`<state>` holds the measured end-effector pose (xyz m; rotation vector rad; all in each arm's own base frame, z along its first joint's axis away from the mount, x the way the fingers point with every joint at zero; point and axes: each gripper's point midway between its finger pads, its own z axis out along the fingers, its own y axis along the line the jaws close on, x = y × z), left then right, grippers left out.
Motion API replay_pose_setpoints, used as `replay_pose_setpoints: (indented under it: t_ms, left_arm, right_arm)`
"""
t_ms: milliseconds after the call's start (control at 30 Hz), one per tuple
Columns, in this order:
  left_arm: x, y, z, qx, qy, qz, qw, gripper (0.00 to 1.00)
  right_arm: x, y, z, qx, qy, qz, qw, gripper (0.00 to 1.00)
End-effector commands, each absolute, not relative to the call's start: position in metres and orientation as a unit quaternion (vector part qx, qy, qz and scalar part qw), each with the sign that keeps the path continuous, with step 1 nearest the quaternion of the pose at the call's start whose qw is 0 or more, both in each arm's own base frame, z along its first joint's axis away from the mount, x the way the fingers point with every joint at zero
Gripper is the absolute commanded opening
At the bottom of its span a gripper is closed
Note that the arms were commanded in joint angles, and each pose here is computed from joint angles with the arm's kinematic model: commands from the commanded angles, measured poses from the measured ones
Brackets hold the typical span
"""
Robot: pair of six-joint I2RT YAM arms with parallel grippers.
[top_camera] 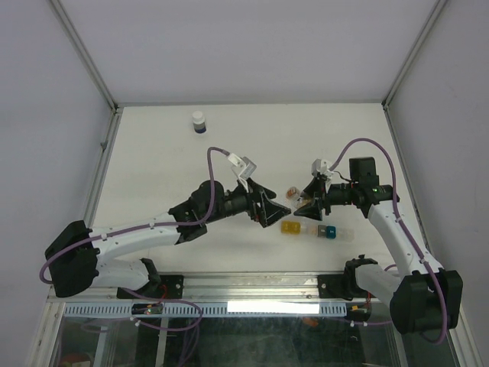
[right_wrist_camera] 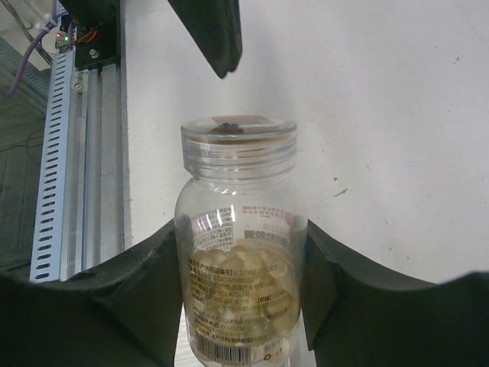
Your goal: Sort the pills into containers
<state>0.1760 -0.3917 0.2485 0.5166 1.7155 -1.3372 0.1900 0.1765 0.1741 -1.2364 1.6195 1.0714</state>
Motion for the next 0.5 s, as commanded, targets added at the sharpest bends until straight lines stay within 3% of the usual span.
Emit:
replay_pose_setpoints:
  t_ms: [0, 100, 267, 467]
  left_arm:
    - [0.167, -0.370, 0.285, 0.288, 0.594, -0.546, 0.516, 0.99]
    - [0.163, -0.362, 0.295, 0.354, 0.526, -0.548, 0.546, 0.99]
    - [0.147, -0.373, 0.295, 0.474, 0.432, -0.554, 0.531, 0.99]
    - [0.162, -0.391, 0.277, 0.526, 0.415, -0.518, 0.531, 0.99]
  right_arm:
    - [0.191, 0.180, 0.189, -0.504, 0.612, 0.429, 0.432, 0.00]
    - [0.188, 0.180, 0.190, -0.509, 0.605, 0.433, 0.433, 0.00]
    - [0.186, 0.179, 0.193, -0.515, 0.597, 0.430, 0.441, 0.00]
    - [0.182, 0.179, 0.197, -0.522, 0.587, 0.427, 0.447, 0.00]
